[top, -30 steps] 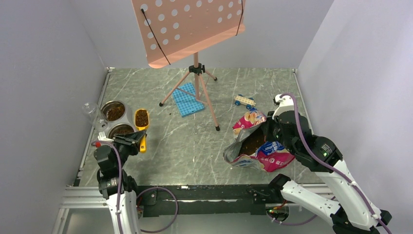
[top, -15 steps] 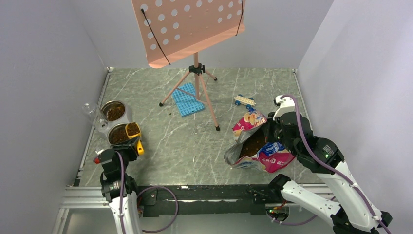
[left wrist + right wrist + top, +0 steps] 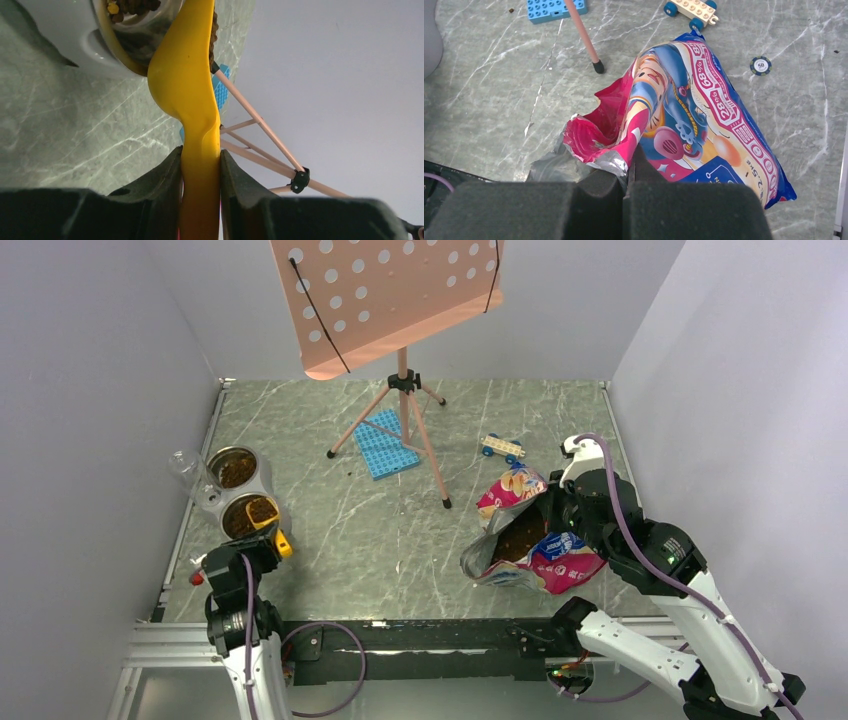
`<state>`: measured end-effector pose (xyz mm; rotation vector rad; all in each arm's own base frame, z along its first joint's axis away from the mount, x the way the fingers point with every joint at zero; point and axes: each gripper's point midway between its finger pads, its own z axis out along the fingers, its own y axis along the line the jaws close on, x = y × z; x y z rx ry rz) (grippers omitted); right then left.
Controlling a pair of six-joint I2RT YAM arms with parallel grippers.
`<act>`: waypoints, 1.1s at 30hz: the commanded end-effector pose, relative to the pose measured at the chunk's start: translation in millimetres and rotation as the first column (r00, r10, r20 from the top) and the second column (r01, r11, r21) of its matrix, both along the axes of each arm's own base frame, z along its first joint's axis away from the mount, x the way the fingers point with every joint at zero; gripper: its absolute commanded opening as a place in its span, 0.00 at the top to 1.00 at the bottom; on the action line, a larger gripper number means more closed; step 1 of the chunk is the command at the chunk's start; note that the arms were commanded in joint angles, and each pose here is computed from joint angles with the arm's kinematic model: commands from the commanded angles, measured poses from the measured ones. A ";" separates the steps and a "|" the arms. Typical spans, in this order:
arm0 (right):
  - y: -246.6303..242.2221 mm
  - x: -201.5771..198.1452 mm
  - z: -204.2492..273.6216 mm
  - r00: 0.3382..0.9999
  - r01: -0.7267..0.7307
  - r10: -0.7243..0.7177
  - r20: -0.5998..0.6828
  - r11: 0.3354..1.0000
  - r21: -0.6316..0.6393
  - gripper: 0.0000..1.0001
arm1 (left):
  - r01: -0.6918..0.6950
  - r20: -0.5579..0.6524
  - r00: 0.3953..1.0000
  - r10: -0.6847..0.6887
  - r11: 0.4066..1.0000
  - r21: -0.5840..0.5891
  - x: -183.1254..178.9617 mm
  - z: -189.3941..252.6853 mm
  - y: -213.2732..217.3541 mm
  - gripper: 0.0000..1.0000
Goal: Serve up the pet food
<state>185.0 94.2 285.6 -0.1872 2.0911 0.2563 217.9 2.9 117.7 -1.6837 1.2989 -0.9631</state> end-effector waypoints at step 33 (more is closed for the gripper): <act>-7.2 5.6 64.0 0.976 0.035 -0.068 0.208 0.987 0.156 1.00 | -0.263 -0.194 0.956 0.221 0.938 -0.226 -34.2 15.2 11.4 1.00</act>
